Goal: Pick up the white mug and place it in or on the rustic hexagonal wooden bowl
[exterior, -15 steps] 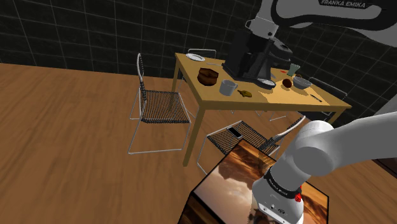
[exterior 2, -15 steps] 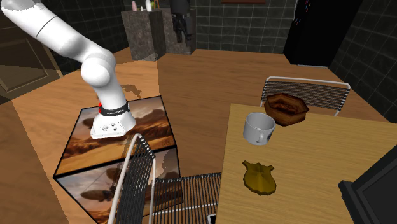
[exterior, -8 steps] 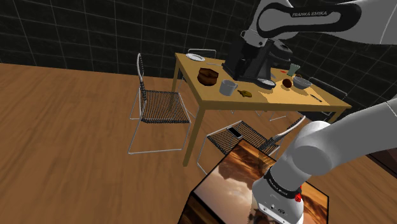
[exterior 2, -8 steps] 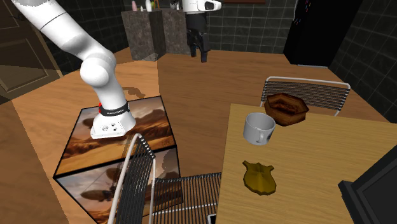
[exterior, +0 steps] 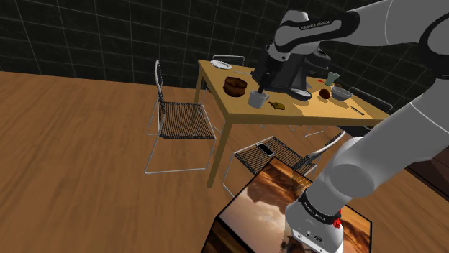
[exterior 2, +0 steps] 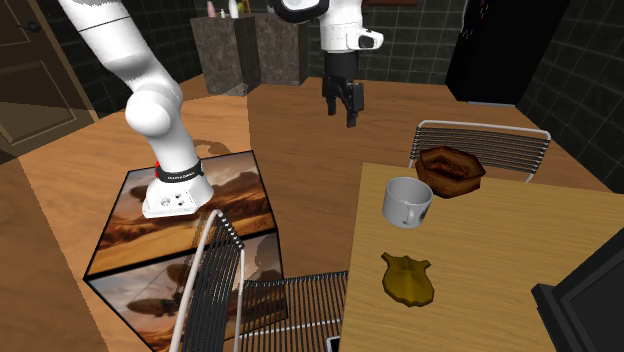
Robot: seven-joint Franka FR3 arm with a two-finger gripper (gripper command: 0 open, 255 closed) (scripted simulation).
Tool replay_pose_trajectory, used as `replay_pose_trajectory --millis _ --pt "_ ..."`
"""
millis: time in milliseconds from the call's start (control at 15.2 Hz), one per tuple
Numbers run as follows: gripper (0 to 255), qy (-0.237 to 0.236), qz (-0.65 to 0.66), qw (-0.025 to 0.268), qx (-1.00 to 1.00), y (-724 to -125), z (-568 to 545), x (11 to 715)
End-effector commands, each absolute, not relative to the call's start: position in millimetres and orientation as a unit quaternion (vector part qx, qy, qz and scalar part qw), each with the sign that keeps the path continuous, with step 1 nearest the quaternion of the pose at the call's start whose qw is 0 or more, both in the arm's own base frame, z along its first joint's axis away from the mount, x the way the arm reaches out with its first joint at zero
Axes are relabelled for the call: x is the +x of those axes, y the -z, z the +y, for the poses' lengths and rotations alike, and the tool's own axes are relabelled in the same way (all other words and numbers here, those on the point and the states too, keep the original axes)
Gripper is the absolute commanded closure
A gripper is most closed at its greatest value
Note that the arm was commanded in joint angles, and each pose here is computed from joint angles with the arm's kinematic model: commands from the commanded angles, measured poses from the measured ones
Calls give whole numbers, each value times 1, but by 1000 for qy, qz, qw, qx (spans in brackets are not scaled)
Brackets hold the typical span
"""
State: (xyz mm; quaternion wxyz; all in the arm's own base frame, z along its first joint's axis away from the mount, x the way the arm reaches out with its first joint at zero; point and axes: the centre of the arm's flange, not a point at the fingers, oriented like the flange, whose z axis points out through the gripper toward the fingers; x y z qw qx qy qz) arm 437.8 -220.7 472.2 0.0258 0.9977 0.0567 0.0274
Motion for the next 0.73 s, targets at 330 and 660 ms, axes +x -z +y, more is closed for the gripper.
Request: replay_pose_trajectory --millis 330,660 --pt "0 -29 51 28 998 -427 -290 479" --pt "0 -31 46 29 998 -395 -339 508"
